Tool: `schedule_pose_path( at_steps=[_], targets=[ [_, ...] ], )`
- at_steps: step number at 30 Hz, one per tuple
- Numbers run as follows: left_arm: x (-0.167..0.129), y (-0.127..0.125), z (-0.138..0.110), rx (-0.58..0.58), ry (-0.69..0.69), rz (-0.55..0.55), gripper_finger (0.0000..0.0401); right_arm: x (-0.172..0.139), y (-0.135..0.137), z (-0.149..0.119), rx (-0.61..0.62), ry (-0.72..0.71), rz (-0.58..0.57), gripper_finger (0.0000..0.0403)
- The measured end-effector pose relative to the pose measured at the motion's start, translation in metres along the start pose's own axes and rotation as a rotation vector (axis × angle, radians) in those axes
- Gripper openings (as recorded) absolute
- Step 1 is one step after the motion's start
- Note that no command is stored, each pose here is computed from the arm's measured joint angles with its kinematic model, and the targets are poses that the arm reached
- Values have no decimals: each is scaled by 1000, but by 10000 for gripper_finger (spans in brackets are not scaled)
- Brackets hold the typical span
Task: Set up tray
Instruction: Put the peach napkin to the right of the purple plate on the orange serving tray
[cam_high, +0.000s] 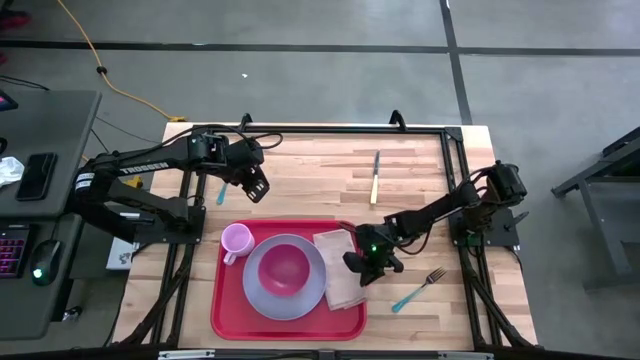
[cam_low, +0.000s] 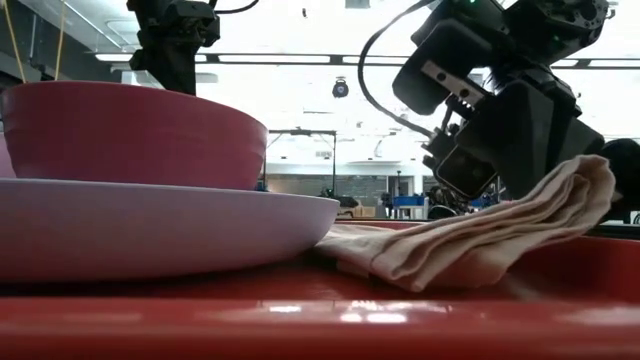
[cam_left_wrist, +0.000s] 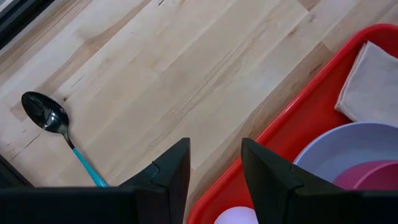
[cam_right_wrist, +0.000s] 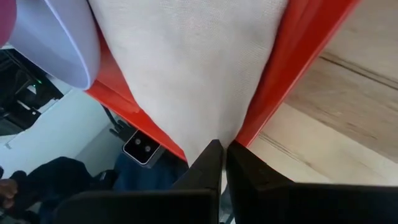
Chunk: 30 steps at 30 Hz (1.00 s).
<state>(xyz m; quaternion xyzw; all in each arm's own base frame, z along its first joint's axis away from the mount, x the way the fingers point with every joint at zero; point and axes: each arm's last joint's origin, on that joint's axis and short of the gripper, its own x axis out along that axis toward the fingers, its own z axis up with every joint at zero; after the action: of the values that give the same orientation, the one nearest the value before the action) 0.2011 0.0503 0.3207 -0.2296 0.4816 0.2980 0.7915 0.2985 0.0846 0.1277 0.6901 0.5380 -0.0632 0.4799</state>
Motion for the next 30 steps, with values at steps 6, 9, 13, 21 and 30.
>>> schedule_pose_path(
  at_steps=[6, 9, 13, 21, 30],
  targets=[
    [0, 0, 0, 0, 0, 0, 175, 0, 2, -1, -36, 15, 15, 12],
    [0, 0, 0, 0, 0, -1, 175, 0, 4, -1, -71, 11, 38, 34],
    [0, 0, 0, 0, 0, -1, 175, 0, 5, -1, -78, 4, 46, 73],
    [0, 0, 0, 0, 1, -1, 175, -1, 3, -2, -119, 74, 19, 125],
    [0, 0, 0, -1, 1, -1, 175, -2, -3, -7, -115, 92, -44, 129]
  ],
)
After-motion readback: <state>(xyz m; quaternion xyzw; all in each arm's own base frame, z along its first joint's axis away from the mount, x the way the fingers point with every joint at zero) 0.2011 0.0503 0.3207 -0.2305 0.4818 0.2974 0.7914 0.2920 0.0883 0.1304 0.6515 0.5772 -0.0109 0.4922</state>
